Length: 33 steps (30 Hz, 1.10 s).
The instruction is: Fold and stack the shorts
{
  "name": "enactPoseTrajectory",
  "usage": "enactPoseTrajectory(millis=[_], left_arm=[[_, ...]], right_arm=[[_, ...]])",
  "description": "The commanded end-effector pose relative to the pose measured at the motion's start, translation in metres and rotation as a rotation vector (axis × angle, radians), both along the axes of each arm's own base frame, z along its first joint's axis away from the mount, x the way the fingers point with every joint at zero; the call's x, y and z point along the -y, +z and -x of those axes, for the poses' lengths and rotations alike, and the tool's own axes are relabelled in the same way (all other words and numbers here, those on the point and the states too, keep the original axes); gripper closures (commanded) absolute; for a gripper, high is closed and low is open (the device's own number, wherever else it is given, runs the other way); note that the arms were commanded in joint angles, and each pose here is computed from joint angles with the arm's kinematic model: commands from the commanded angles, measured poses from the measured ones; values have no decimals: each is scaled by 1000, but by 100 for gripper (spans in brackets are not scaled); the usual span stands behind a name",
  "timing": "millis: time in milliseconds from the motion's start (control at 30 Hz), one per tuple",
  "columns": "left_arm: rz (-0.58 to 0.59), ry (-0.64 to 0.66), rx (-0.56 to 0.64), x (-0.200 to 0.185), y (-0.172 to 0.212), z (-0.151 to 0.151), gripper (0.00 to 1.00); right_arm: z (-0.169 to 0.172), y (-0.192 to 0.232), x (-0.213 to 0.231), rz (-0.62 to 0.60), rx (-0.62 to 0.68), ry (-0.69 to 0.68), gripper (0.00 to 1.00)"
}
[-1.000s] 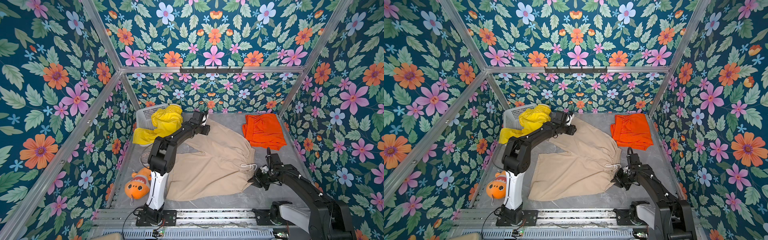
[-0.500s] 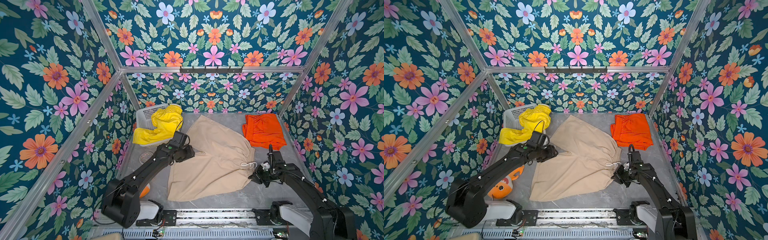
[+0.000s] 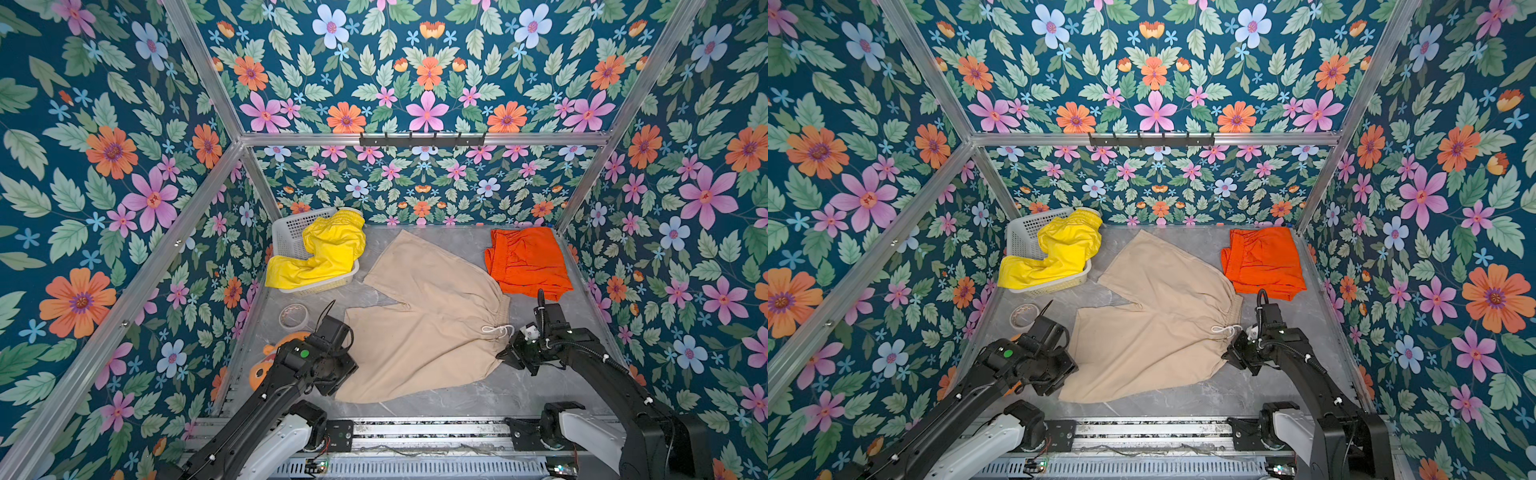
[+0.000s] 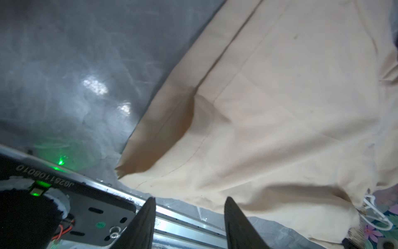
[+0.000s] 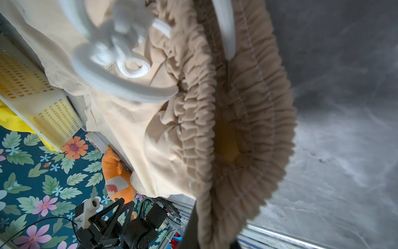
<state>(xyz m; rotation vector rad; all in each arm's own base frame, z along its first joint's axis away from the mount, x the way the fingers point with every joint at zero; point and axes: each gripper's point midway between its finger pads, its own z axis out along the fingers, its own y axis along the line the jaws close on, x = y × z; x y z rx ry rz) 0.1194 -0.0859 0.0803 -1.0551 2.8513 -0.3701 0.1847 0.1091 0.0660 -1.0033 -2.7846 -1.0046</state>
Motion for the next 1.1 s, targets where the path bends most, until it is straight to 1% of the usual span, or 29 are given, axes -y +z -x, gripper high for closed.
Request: enactPoseTrajectory(millis=[0,67,167,300,500,700,800,867,967,1067], left_arm=[[-23,67,-133,-10,-12,29,46],[-45,86,-206,-14,-21,43,46],[-47,103,-254,-16,-25,52,46],[-70,114,-249,-19,-25,50,45],[-78,114,-243,-18,-37,45,42],[-141,66,-259,-21,-44,37,43],[-175,56,-286,-25,-49,39,43],[-178,64,-297,-27,-53,42,43],[-182,84,-282,-29,-57,42,43],[-157,114,-271,-25,-68,40,43]], right_arm=[[-1,0,-1,-5,12,-3,91],[-1,0,-1,-7,14,-7,90],[0,0,-1,-7,14,-9,90],[2,-2,0,-3,11,-8,90],[2,-2,-1,-10,19,-12,90],[-2,2,-1,-8,32,-5,90],[-2,3,0,-7,37,-13,90],[-3,4,0,-7,41,-18,90],[-4,5,0,-9,46,-23,90],[-6,6,-2,-24,51,-29,90]])
